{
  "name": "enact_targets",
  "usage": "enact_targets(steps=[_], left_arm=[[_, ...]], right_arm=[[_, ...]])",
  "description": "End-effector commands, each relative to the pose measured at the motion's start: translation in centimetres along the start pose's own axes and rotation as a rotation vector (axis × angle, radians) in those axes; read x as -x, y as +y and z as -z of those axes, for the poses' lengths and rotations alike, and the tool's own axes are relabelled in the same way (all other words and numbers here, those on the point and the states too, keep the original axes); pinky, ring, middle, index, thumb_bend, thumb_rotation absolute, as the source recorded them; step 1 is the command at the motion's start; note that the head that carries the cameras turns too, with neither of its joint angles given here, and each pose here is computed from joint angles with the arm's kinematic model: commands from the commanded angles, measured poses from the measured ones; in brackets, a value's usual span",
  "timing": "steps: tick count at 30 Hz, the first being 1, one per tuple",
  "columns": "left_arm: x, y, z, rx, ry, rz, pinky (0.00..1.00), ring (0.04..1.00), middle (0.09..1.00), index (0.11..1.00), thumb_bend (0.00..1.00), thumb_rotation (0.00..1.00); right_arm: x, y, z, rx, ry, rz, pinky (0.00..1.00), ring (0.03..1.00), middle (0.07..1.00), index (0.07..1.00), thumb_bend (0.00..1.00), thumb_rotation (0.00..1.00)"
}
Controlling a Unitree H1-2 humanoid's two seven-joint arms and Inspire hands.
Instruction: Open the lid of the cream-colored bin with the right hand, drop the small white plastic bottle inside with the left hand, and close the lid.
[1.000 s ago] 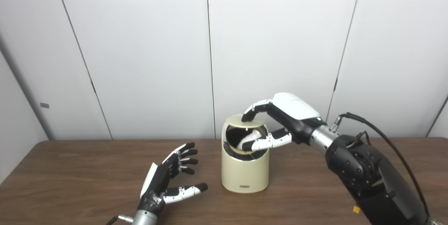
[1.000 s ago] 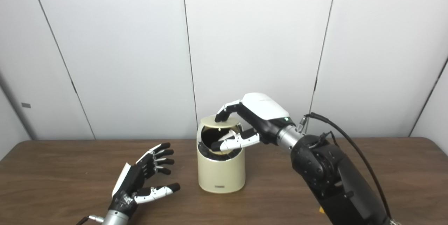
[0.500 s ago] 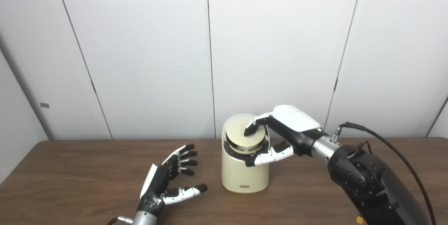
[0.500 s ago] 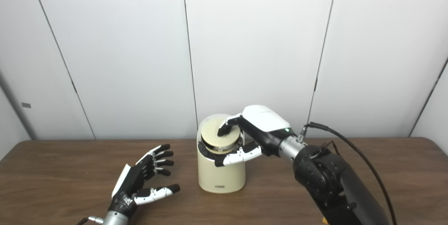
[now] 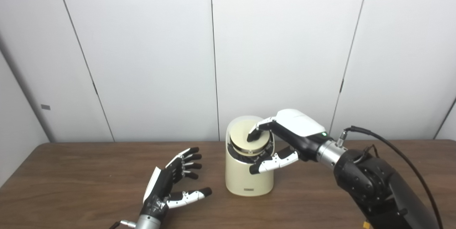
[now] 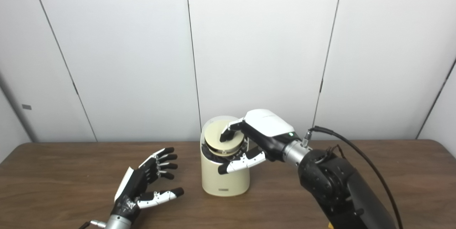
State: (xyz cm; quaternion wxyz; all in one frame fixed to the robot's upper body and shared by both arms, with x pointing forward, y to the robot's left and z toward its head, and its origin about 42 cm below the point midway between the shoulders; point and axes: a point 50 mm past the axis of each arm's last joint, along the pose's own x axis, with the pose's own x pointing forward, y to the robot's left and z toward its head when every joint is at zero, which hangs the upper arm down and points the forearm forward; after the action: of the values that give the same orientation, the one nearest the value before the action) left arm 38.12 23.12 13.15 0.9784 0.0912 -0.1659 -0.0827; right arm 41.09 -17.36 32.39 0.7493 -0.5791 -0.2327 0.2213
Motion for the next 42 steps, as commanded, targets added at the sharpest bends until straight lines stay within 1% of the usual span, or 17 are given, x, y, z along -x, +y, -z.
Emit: enact_targets(steps=[1, 6, 16, 19, 23, 27, 30, 36, 42], left_arm=[[-1.0, 0.4, -1.4, -0.004, -0.057, -0.015, 0.62, 0.735, 0.807, 0.860, 0.82, 0.09], [-1.1, 0.3, -1.4, 0.002, -0.062, -0.017, 0.61, 0.729, 0.804, 0.863, 0.82, 0.09], [-1.0, 0.3, -1.6, -0.004, -0.063, -0.018, 0.61, 0.728, 0.802, 0.857, 0.82, 0.09], [-1.0, 0.3, -1.5, -0.009, -0.061, -0.021, 0.61, 0.727, 0.800, 0.855, 0.82, 0.10], [-0.9, 0.5, -1.5, -0.004, -0.057, -0.017, 0.62, 0.736, 0.807, 0.860, 0.82, 0.10], [-0.8, 0.6, -1.6, -0.001, -0.054, -0.019, 0.62, 0.739, 0.809, 0.860, 0.82, 0.10], [-0.8, 0.7, -1.7, -0.001, -0.052, -0.020, 0.63, 0.740, 0.809, 0.860, 0.83, 0.11], [-0.8, 0.8, -1.9, -0.005, -0.053, -0.019, 0.62, 0.731, 0.807, 0.859, 0.84, 0.12], [-0.8, 0.9, -1.9, -0.010, -0.052, -0.018, 0.62, 0.733, 0.808, 0.861, 0.84, 0.12]], right_arm=[[-0.2, -1.9, -1.0, 0.040, -0.055, 0.055, 0.82, 0.816, 0.686, 0.659, 0.67, 0.65], [-0.2, -1.8, -1.1, 0.034, -0.062, 0.051, 0.83, 0.818, 0.684, 0.657, 0.67, 0.64], [-0.3, -1.3, -1.0, 0.060, -0.074, 0.018, 0.79, 0.801, 0.679, 0.653, 0.66, 0.66], [-0.4, -0.9, -0.7, 0.068, -0.053, -0.008, 0.80, 0.808, 0.690, 0.662, 0.67, 0.67], [-0.5, -0.5, -0.3, 0.073, -0.040, -0.030, 0.79, 0.807, 0.696, 0.665, 0.67, 0.67], [-0.5, -0.2, 0.0, 0.091, -0.003, -0.072, 0.80, 0.820, 0.717, 0.685, 0.67, 0.68], [-0.6, 0.1, 0.0, 0.099, 0.019, -0.096, 0.77, 0.817, 0.726, 0.699, 0.67, 0.67], [-0.6, 0.5, 0.1, 0.107, 0.043, -0.133, 0.82, 0.836, 0.748, 0.721, 0.67, 0.68], [-0.6, 0.6, 0.1, 0.098, 0.039, -0.135, 0.85, 0.842, 0.752, 0.724, 0.67, 0.70]])
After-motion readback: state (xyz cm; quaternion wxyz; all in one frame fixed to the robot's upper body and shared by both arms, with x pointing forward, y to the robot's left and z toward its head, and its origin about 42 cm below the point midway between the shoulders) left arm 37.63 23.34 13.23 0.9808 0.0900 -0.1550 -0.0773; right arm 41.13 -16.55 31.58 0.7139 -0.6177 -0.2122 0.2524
